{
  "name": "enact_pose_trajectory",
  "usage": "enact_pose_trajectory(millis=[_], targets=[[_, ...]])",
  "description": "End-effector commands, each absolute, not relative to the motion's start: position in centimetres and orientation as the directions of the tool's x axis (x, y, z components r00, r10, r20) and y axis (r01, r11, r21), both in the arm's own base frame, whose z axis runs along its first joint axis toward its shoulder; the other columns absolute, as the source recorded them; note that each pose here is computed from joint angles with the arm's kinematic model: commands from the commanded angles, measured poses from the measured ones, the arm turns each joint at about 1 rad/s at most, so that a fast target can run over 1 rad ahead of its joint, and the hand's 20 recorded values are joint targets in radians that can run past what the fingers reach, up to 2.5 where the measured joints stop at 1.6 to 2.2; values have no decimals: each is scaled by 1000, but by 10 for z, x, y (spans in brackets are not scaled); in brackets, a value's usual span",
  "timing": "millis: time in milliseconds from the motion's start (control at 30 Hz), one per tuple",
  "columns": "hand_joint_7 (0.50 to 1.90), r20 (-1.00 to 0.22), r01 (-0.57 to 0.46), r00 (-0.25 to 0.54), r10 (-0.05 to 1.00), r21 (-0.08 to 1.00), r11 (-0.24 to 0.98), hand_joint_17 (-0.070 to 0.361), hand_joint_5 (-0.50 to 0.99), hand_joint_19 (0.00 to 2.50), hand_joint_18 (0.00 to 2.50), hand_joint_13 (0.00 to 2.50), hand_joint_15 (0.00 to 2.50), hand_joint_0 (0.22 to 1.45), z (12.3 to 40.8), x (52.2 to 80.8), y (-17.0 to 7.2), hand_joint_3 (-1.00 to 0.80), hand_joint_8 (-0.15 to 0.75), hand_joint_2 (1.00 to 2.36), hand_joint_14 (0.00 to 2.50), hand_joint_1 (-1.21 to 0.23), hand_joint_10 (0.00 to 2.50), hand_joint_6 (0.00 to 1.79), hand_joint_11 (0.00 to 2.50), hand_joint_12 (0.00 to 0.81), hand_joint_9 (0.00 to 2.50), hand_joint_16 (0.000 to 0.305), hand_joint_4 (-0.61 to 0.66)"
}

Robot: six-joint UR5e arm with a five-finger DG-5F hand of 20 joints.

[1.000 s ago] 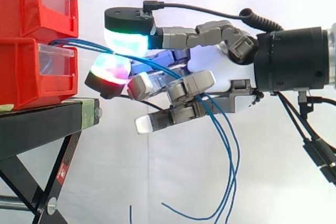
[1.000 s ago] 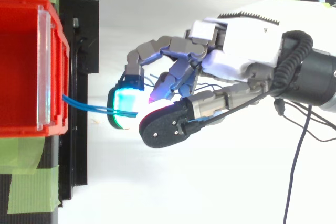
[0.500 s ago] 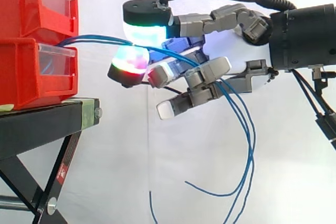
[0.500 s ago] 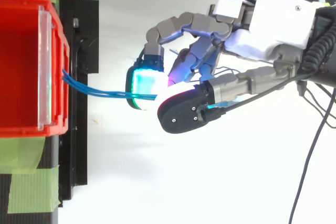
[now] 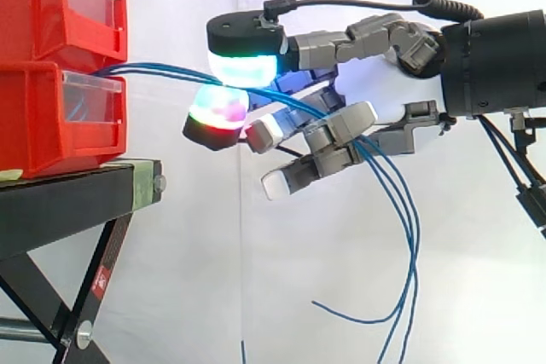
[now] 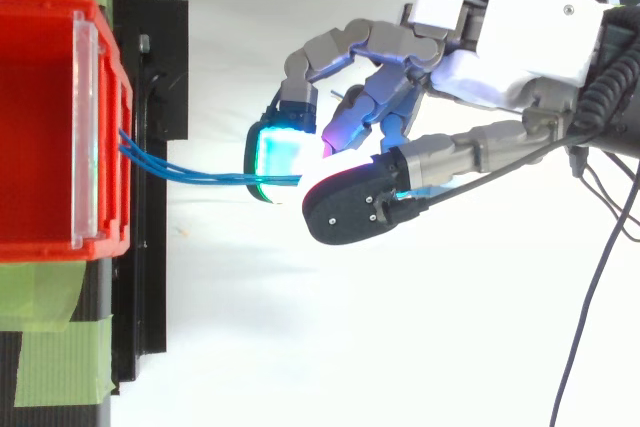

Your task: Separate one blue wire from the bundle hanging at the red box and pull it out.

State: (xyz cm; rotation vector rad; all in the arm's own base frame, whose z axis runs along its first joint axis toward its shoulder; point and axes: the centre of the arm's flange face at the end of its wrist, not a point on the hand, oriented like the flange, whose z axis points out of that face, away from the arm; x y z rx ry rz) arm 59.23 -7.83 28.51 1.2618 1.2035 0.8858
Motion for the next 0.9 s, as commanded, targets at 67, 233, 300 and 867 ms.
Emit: enact_pose_trajectory(millis=[67,233,300,867], targets=[[950,-179,126,212,961,980,155,105,-215,689,633,1444,1534,709,286,592,-86,-180,344,1028,445,-806,16,828,1252,304,999,47,175],[995,-239,121,212,948,969,217,104,-216,689,637,1444,1522,684,299,588,-88,-93,347,1033,470,-777,16,838,1243,304,1006,46,149],[1000,-265,120,212,941,962,244,104,-216,687,638,1447,1512,678,305,586,-89,-81,348,1032,471,-764,16,839,1238,299,1012,46,159],[1041,-492,180,190,849,868,463,104,-224,694,614,1409,1526,666,327,573,-97,-272,337,1019,468,-829,17,834,1244,307,967,46,185]])
